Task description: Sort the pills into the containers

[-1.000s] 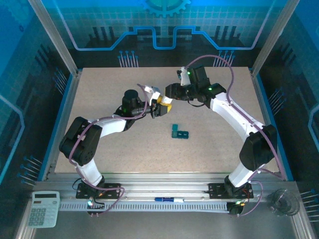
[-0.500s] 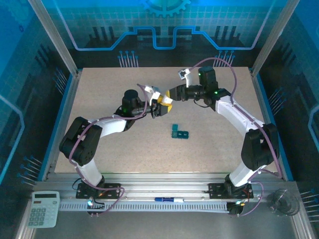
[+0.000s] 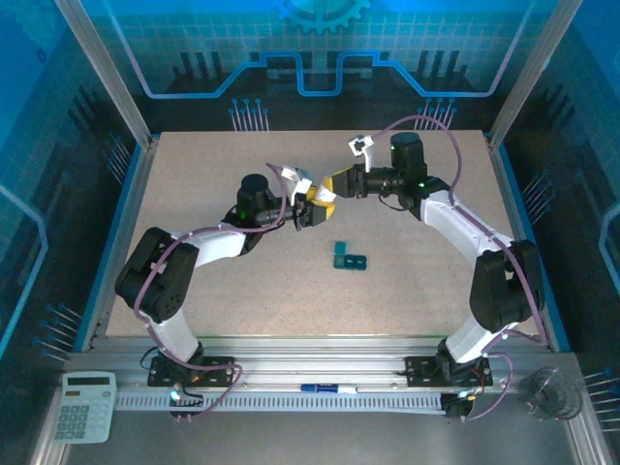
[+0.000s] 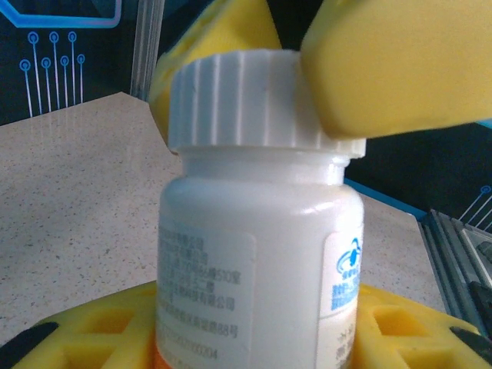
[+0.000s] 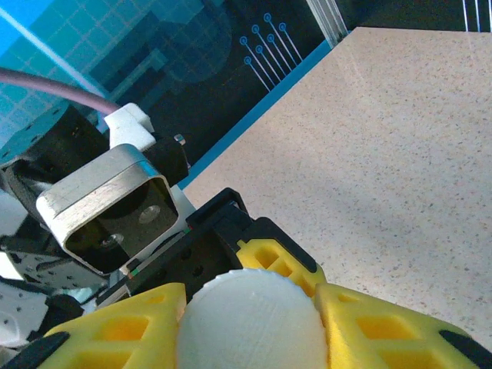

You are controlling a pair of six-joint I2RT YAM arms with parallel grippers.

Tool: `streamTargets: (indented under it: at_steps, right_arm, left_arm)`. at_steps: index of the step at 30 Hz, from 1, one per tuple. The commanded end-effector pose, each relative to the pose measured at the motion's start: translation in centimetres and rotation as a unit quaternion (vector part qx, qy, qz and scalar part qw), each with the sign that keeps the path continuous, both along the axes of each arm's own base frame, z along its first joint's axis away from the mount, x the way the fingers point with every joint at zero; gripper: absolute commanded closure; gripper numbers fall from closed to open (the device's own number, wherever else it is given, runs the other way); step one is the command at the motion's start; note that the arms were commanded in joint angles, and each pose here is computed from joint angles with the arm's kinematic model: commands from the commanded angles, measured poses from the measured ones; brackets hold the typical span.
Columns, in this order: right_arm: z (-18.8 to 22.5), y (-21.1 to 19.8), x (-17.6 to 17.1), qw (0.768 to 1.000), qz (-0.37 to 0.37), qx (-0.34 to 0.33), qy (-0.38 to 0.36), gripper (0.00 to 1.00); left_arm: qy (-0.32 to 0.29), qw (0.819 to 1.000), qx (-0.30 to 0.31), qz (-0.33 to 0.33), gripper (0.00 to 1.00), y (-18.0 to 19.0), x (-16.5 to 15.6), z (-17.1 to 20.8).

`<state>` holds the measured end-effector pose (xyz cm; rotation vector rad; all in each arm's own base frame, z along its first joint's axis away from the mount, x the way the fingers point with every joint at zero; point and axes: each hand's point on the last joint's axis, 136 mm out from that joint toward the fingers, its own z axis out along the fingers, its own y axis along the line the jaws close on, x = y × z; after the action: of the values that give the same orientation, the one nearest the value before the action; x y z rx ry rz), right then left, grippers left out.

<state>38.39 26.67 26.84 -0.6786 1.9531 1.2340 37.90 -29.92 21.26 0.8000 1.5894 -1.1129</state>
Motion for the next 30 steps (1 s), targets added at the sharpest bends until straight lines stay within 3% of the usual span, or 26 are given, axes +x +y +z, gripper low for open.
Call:
streamTargets:
  at_steps: [1,5,10,16,21,30]
  right_arm:
    - [3.6,-1.6,-0.5,0.997,0.009,-0.038,-0.072,0.59]
    - [3.9,-1.7,-0.8,0.995,0.031,-0.062,-0.075,0.59]
    - [3.9,-1.5,-0.6,0.996,0.032,-0.043,-0.065,0.6]
    - [2.6,-4.4,1.7,0.997,-0.072,-0.016,-0.028,0.6]
    - [-3.2,-9.9,4.0,0.97,-0.23,-0.063,0.052,0.59]
    - [-14.9,-15.1,3.4,0.894,-0.361,-0.195,0.181,0.58]
  left_arm:
    - [-0.01,1.0,-0.007,-0.008,1.0,0.0,0.2,0.8]
    - [-0.009,1.0,-0.008,-0.01,1.0,-0.1,0.2,0.9]
    - [-0.01,1.0,-0.009,-0.009,1.0,-0.1,0.2,0.9]
    - [-0.01,1.0,-0.005,-0.003,1.0,0.0,0.3,0.8]
    - [-0.009,1.0,-0.001,0.006,1.0,0.2,0.5,0.8]
    - [0.013,1.0,-0.002,0.017,1.0,0.6,1.4,0.8]
